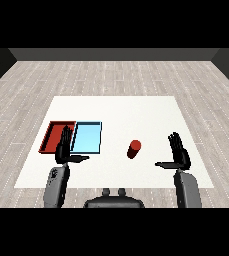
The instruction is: Pick the red can and put it in the red box
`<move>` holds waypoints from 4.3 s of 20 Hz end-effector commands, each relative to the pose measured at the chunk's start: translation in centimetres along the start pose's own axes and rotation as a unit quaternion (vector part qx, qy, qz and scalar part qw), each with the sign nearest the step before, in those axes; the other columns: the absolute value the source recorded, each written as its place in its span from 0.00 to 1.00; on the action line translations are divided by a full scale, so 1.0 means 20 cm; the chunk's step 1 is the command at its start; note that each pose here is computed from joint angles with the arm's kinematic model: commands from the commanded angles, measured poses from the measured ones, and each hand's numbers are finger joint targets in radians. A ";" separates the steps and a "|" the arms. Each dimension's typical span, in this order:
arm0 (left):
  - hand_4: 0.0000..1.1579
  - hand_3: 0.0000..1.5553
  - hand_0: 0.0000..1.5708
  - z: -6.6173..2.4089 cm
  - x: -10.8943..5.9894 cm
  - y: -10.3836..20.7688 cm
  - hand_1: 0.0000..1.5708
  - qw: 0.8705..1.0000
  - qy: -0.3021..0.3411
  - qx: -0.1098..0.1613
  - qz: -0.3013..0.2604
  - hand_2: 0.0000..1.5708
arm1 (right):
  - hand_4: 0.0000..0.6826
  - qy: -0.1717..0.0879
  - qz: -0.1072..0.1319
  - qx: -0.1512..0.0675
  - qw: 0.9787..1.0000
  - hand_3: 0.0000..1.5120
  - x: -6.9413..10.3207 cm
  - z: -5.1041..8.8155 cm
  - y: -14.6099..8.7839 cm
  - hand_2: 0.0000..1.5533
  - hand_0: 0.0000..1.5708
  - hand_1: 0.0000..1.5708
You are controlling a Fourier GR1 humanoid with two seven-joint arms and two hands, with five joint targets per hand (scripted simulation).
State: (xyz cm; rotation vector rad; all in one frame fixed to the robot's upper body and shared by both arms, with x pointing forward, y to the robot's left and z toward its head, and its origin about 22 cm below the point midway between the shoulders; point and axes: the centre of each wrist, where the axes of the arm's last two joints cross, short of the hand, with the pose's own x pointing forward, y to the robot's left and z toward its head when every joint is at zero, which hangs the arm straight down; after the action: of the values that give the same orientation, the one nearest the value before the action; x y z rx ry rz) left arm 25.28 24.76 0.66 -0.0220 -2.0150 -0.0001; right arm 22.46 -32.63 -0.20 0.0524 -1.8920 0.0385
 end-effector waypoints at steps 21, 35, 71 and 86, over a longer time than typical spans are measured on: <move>0.00 0.00 0.00 -0.088 0.05 -0.02 0.00 1.000 -0.011 0.002 0.019 0.00 | 0.00 0.064 -0.067 0.023 0.995 0.00 -0.27 -0.25 0.34 0.00 0.00 0.00; 0.00 0.00 0.00 -0.004 0.07 0.10 0.00 1.000 -0.009 0.010 0.029 0.00 | 0.00 0.098 -0.090 0.040 0.990 0.00 -0.39 -0.17 0.37 0.00 0.00 0.00; 0.00 0.00 0.00 -0.020 0.08 0.07 0.00 1.000 -0.013 0.014 0.019 0.00 | 0.00 0.124 -0.102 0.050 0.986 0.00 -0.54 -0.31 0.72 0.00 0.00 0.00; 0.00 0.00 0.00 0.037 0.02 0.00 0.00 1.000 -0.016 0.020 0.005 0.00 | 0.87 0.138 -0.010 -0.005 0.990 0.92 -0.50 -0.35 0.77 0.93 0.92 0.92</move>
State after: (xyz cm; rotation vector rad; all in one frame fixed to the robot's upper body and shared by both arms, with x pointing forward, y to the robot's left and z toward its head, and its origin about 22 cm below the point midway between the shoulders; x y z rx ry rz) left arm 24.20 25.07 1.53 -0.0247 -2.0494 0.0458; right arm 31.02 -16.68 -7.99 0.0824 -1.5994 -0.0010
